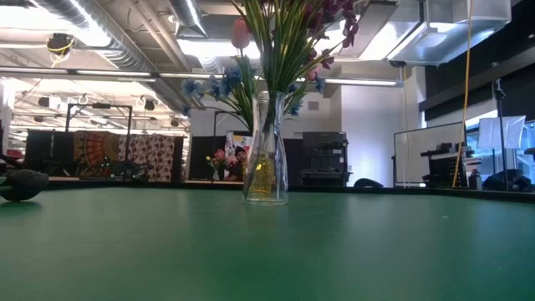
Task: Sort flowers into vase by color
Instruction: Put the right black flower into the transparent vase
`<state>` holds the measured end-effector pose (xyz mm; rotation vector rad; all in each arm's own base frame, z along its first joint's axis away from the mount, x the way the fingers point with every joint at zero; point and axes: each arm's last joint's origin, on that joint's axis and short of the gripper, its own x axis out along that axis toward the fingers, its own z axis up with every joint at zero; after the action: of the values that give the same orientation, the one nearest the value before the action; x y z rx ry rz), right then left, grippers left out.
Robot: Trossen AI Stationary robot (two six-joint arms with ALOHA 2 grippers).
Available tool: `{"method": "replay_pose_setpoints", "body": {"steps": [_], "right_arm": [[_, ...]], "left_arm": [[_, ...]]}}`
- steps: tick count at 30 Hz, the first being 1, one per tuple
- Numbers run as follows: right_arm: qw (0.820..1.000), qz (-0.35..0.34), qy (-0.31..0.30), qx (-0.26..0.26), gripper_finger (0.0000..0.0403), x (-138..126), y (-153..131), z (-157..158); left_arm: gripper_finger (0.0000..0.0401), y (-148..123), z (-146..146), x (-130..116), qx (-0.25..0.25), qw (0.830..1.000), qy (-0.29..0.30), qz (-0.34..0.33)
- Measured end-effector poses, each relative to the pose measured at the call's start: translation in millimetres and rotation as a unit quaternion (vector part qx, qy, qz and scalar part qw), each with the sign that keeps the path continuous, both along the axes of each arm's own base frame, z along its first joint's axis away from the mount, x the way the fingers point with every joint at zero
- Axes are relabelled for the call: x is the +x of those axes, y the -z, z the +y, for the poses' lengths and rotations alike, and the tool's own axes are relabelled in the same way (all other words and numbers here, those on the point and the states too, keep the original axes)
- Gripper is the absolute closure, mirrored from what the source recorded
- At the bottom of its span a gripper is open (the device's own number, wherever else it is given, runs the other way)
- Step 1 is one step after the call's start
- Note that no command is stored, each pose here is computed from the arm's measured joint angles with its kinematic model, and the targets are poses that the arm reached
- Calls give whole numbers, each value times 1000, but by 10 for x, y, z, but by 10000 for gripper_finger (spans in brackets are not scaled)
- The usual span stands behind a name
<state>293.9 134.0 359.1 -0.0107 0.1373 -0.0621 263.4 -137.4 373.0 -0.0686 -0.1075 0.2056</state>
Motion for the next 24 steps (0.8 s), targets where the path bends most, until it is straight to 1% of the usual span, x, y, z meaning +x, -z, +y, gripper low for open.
{"method": "replay_pose_setpoints", "body": {"steps": [4, 9, 14, 16, 20, 22, 24], "right_arm": [[1000, -8, 8, 9, 188, -174, -135, -22], [1000, -21, 20, 5, 185, -420, -283, 10], [999, -17, 40, -7, 185, -607, -339, 51], [999, -14, 51, -12, 185, -660, -341, 76], [997, -15, 69, -8, 185, -726, -338, 135], [998, -15, 68, -9, 184, -737, -337, 151], [998, -15, 66, -9, 184, -742, -337, 159]], "left_arm": [[401, -131, -35, -202, 8, 1000, 0, -9], [401, -236, 5, -478, 12, 999, -32, 12], [401, -321, 74, -734, 9, 998, -49, 25], [401, -369, 106, -858, 10, 997, -68, 27], [401, -478, 211, -1079, 6, 990, -141, 27], [401, -510, 270, -1130, 3, 986, -166, 28], [401, -523, 304, -1139, 6, 984, -176, 30]]}}
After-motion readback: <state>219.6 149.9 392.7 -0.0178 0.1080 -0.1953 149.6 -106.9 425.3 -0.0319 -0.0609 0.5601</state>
